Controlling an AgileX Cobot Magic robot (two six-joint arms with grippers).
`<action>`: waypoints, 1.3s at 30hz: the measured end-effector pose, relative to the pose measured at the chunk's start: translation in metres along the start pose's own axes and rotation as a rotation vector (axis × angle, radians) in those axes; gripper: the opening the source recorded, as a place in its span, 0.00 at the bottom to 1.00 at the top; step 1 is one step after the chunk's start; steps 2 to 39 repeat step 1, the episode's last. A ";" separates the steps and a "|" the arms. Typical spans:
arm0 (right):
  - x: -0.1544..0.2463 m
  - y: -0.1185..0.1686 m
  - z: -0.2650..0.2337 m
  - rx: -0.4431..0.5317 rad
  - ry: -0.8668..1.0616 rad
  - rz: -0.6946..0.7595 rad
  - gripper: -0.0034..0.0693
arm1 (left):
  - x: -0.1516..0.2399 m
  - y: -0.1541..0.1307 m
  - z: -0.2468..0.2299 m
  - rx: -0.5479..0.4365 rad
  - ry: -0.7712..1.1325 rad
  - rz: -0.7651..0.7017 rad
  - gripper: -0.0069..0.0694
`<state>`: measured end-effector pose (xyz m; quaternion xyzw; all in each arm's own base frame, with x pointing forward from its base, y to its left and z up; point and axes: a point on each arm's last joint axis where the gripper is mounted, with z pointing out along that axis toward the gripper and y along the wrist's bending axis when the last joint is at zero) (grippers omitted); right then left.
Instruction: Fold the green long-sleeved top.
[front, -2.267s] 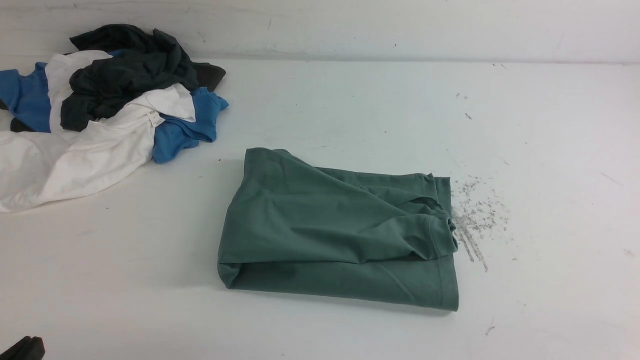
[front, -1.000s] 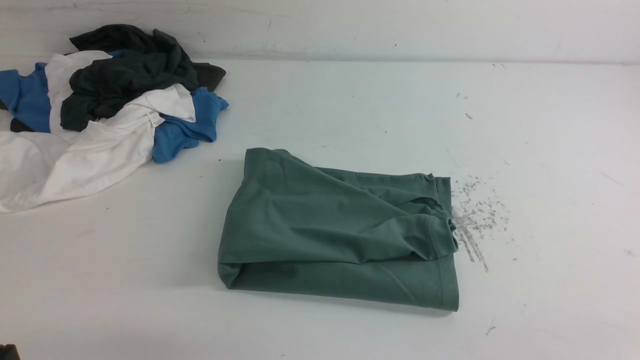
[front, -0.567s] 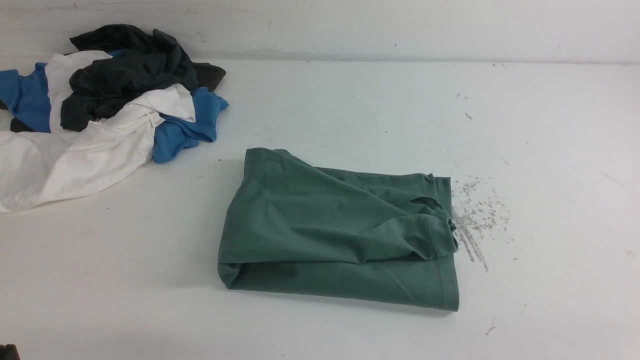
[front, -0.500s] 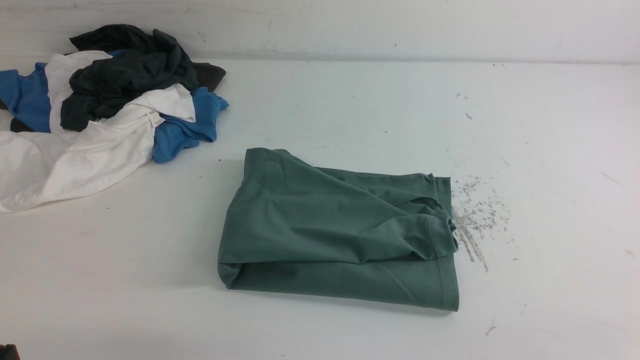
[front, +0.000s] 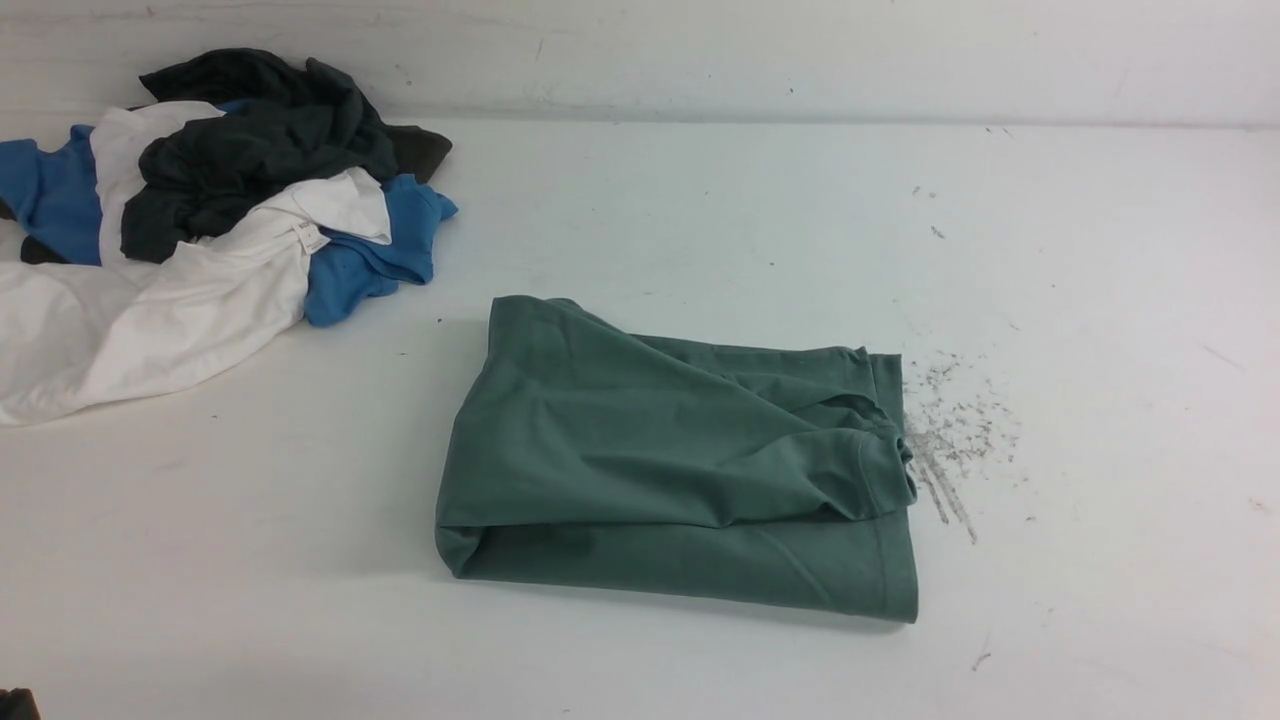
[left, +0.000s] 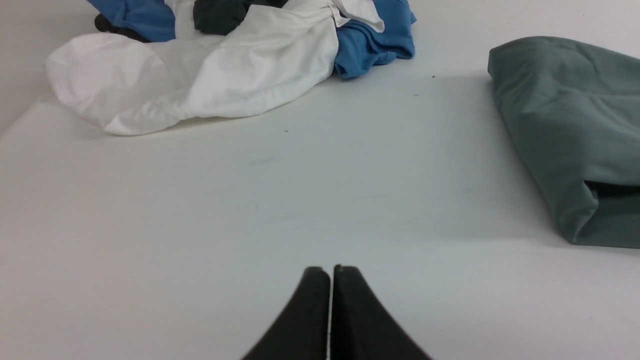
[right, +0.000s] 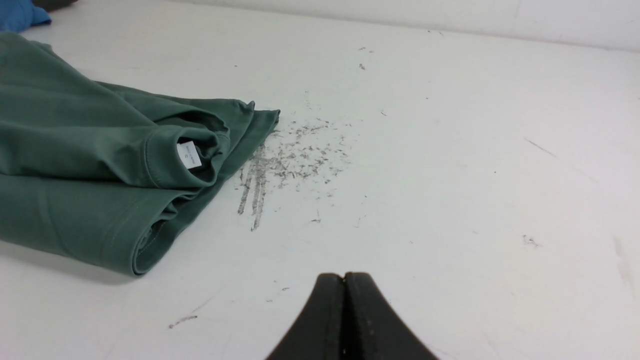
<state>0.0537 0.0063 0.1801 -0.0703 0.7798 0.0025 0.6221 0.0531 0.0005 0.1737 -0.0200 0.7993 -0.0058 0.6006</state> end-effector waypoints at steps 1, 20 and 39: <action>0.000 0.000 0.000 0.000 0.000 0.000 0.03 | 0.000 0.000 0.000 0.000 0.000 0.000 0.08; 0.000 0.000 0.000 0.000 0.000 0.000 0.03 | 0.000 0.000 0.000 0.000 0.000 0.000 0.08; 0.000 0.000 0.000 0.000 0.000 0.000 0.03 | 0.000 0.000 0.000 0.000 0.000 0.000 0.08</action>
